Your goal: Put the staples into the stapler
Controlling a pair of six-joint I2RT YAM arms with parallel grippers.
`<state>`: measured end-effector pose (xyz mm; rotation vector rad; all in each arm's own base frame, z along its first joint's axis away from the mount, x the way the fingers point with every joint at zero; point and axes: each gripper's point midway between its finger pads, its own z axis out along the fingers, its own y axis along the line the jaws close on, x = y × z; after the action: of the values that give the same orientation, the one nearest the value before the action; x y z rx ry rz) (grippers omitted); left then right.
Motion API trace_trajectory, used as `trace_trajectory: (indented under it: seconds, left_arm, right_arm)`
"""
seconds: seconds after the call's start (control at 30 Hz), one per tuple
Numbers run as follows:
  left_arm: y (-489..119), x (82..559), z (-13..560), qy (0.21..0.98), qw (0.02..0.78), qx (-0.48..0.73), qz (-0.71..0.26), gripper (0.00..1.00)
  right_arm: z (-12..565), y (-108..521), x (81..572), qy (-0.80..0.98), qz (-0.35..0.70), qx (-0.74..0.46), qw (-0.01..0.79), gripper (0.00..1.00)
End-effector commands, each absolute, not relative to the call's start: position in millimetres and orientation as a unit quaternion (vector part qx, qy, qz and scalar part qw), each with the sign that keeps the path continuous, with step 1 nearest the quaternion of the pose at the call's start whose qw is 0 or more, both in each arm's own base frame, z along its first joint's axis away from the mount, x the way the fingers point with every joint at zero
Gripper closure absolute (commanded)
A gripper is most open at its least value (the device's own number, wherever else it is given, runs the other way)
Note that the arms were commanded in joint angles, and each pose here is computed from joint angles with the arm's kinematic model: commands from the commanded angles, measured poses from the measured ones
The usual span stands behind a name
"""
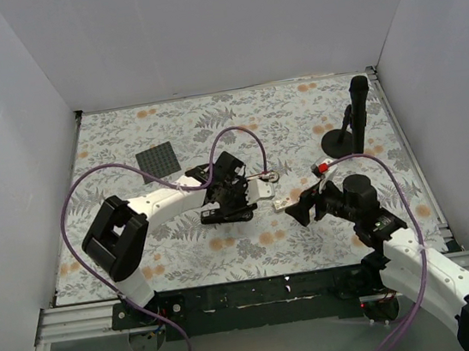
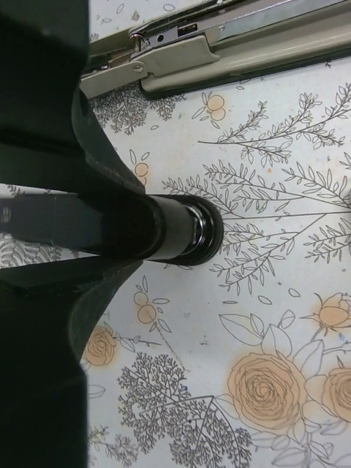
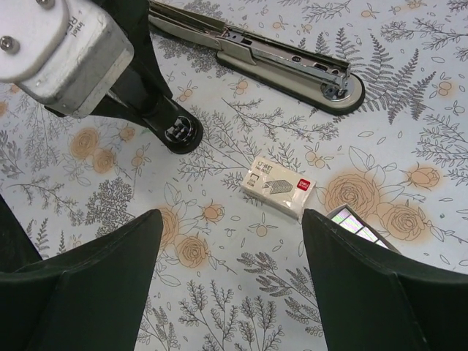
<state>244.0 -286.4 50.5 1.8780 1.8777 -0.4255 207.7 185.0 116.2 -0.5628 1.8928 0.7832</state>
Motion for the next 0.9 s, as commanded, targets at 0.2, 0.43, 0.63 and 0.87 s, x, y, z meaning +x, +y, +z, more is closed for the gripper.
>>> trace_trajectory:
  seconds: [0.2,0.43,0.63,0.87]
  left_arm:
    - [-305,226,98,0.652,0.263,0.673,-0.229,0.87]
    - [-311,211,154,0.611,0.379,0.64,-0.273,0.92]
    - [-304,204,166,0.593,0.416,0.634,-0.27,0.96]
    - [-302,206,162,0.596,0.418,0.633,-0.263,0.99]
  right_arm:
    - [121,205,203,0.767,0.377,-0.234,0.464,0.16]
    - [129,220,210,0.798,0.411,-0.153,0.414,0.16]
    - [136,248,206,0.793,0.445,-0.128,0.396,0.2]
    - [154,267,201,0.782,0.466,-0.131,0.394,0.21]
